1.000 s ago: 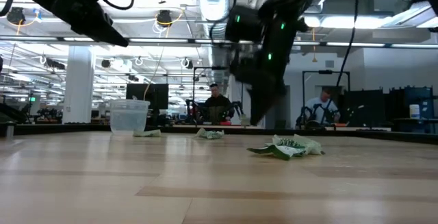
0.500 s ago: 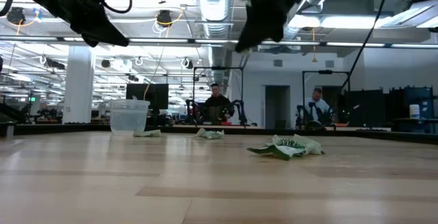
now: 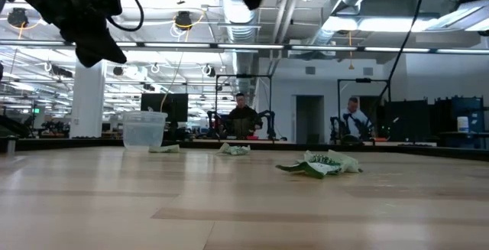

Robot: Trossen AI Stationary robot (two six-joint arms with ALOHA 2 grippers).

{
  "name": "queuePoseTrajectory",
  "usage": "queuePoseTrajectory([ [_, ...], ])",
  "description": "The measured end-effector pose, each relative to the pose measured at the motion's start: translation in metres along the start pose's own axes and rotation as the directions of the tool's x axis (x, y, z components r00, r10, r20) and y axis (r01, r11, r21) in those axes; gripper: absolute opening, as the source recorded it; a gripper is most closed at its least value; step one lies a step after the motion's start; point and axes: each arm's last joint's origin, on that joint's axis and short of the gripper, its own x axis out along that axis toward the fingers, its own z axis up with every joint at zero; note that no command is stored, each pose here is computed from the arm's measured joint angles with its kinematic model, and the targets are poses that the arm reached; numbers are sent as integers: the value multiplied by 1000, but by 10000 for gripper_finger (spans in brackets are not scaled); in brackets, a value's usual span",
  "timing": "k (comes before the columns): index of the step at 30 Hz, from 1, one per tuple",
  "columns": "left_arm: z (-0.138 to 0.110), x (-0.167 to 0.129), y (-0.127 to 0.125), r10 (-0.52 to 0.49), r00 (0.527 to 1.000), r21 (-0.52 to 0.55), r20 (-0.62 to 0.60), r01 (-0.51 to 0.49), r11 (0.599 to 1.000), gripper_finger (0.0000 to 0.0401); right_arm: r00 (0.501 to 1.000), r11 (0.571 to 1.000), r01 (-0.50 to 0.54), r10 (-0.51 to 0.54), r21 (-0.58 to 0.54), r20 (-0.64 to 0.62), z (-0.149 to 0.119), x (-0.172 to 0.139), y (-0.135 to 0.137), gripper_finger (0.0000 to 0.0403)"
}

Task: Pick and place Stevia / Truvia into bins
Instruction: Put the stevia packet into the top transparent container

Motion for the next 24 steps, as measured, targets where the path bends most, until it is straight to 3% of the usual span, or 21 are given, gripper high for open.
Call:
queuePoseTrajectory([
  [5, -2, 0, -2, -69, 997, -39, -35, 68, 997, 0, 991, 987, -126, 129, -96, 31, 19, 32, 8, 0],
  [12, -5, 0, 0, -40, 997, -42, -70, 37, 998, 0, 946, 927, -291, 316, -235, 76, 50, 81, 37, 0],
  [18, -6, 0, 1, -2, 998, -41, -69, -1, 999, 0, 874, 857, -429, 474, -287, 108, 63, 119, 53, 0],
  [24, -6, 0, 1, 12, 998, -44, -66, -14, 999, 0, 843, 834, -481, 524, -271, 118, 58, 158, 52, 0],
])
